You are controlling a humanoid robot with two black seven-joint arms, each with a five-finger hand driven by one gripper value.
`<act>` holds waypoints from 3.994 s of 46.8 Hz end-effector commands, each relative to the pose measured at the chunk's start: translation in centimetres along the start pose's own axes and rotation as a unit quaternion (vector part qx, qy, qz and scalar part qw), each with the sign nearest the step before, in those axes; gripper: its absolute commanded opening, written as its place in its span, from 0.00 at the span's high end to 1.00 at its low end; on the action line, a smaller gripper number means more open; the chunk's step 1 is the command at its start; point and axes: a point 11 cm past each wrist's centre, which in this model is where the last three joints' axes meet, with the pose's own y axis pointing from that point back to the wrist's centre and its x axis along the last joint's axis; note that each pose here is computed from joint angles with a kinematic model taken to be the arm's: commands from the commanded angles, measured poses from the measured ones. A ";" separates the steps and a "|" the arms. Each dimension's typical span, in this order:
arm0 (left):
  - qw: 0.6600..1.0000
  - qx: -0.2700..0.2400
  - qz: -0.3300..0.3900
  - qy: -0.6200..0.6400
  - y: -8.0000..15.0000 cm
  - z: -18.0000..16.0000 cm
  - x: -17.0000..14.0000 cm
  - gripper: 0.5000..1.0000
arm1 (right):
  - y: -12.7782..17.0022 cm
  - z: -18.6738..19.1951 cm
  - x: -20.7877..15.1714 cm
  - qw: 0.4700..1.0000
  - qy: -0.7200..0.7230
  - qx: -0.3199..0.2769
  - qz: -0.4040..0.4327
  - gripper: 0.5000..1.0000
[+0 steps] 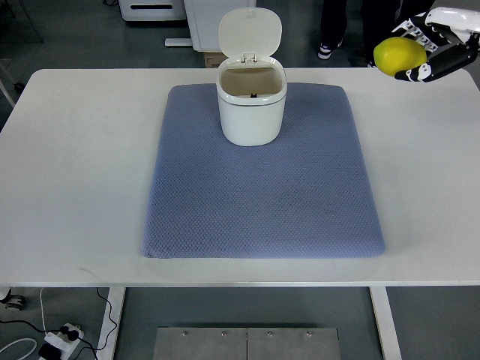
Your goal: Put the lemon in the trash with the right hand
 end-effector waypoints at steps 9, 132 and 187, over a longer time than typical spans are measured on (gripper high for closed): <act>1.000 0.000 0.001 0.001 0.0 0.0 0.0 0.00 | -4.0 -5.0 -2.2 0.999 -0.011 0.039 -0.025 1.00; 1.000 0.000 0.000 0.000 0.0 0.0 0.0 0.00 | -13.6 -7.4 -7.1 0.997 -0.012 0.028 -0.074 0.01; 1.000 0.000 0.001 0.001 0.0 0.0 0.0 0.00 | -8.6 9.5 -2.7 0.892 -0.368 -0.048 0.260 0.00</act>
